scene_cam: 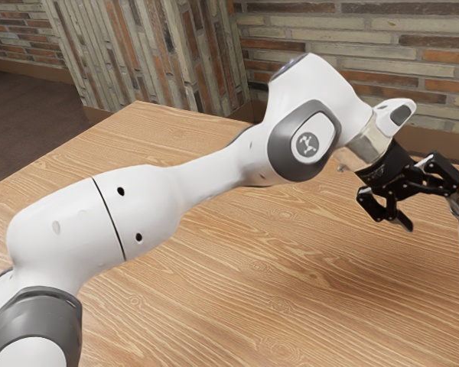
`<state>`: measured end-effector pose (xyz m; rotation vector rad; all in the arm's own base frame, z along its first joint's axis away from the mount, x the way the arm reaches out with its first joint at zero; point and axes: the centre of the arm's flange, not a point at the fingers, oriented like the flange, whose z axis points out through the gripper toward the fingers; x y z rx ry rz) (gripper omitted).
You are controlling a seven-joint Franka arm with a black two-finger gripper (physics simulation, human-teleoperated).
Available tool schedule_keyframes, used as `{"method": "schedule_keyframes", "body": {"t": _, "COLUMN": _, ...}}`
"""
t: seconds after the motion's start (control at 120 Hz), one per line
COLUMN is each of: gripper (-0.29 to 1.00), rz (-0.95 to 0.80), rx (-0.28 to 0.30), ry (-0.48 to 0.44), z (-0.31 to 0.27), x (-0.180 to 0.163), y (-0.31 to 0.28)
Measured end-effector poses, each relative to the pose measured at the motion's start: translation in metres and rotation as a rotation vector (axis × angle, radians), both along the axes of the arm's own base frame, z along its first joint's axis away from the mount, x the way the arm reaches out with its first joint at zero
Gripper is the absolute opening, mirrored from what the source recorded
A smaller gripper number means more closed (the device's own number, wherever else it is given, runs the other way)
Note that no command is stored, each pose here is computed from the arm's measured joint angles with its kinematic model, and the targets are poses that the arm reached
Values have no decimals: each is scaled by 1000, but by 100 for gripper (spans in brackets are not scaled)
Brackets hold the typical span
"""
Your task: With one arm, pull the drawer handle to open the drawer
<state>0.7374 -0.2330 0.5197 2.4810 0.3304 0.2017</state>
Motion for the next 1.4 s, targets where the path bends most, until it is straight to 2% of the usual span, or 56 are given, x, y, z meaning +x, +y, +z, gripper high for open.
{"method": "schedule_keyframes", "body": {"t": 0.158, "gripper": 66, "rz": 3, "rx": -3, "ry": 9, "z": -3, "x": 0, "y": 0}}
{"method": "schedule_keyframes", "body": {"t": 0.475, "gripper": 67, "rz": 31, "rx": 41, "ry": -2, "z": 8, "x": 0, "y": 16}}
{"method": "schedule_keyframes", "body": {"t": 0.8, "gripper": 67, "rz": 13, "rx": 63, "ry": 34, "z": 6, "x": -8, "y": 15}}
{"method": "schedule_keyframes", "body": {"t": 1.4, "gripper": 68, "rz": 33, "rx": 128, "ry": 87, "z": 8, "x": -22, "y": 50}}
